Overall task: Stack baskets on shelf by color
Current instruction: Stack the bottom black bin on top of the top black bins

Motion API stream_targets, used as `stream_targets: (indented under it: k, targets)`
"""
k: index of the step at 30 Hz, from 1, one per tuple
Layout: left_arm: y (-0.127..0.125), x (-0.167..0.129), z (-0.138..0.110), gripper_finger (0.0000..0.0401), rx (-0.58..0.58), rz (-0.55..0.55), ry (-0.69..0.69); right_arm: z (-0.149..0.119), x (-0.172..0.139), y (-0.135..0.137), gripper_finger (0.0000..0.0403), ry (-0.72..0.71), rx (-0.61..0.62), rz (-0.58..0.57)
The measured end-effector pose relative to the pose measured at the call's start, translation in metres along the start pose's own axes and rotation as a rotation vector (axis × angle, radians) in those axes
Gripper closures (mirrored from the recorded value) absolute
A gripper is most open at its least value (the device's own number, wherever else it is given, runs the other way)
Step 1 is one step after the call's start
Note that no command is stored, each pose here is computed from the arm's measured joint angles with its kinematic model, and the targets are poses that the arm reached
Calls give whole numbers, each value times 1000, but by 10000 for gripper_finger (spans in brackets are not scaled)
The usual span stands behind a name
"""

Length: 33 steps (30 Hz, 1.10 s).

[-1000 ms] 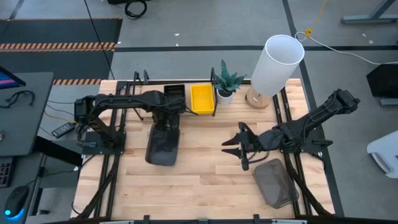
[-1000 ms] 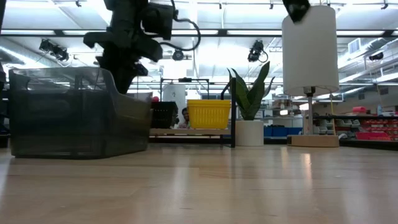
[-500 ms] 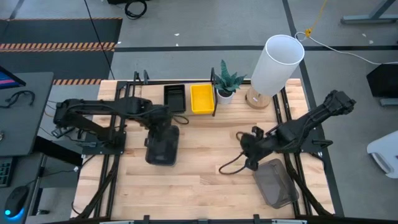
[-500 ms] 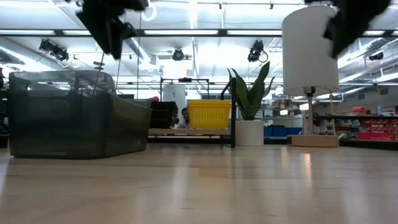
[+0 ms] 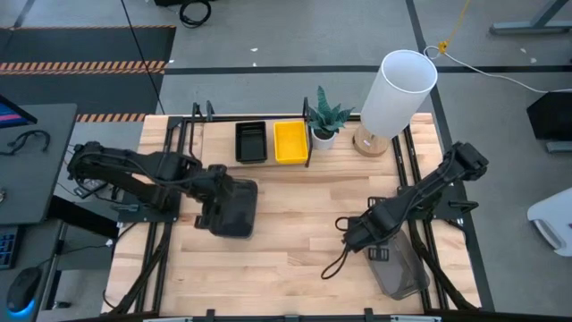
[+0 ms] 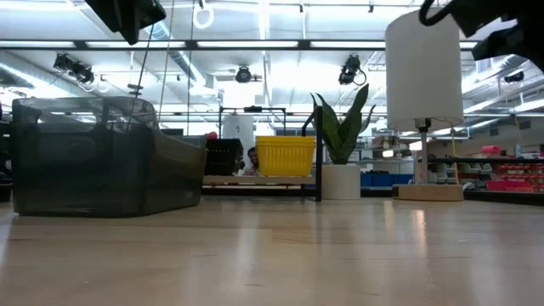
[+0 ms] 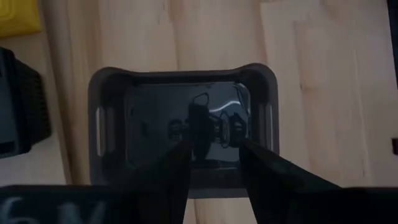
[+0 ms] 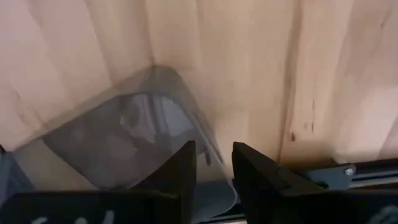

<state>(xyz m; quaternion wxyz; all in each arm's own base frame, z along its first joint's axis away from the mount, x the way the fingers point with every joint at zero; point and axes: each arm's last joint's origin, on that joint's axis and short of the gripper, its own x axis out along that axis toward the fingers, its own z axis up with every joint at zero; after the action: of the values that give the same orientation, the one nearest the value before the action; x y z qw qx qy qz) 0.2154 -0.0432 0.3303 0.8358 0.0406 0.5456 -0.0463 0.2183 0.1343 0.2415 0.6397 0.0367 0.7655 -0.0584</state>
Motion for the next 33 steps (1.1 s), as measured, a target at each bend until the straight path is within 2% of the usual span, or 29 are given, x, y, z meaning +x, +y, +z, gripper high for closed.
stream_targets:
  k: [4, 14, 18, 23, 29, 31, 33]
  targets:
    - [-4, 0, -1, 259, -7, -7, 9, -2, 6, 3, 293, 0, -37, -43]
    - [-10, 0, -5, 259, -31, -11, 46, -2, 11, 5, 293, -19, -84, -45]
    - [-10, 0, -6, 259, -37, -10, 54, 0, 23, 5, 293, -22, -103, -20]
    - [-10, -1, -8, 259, -36, -6, 74, -4, 41, 0, 293, 11, -110, -50]
    - [-10, -1, -8, 259, -37, -6, 74, 1, 52, 3, 300, -40, -160, 8]
    - [-10, -1, -8, 259, -37, -6, 74, 6, 53, 3, 314, -71, -128, 28]
    - [-10, -1, -8, 259, -37, -6, 74, 11, 55, 0, 337, -87, -34, 53]
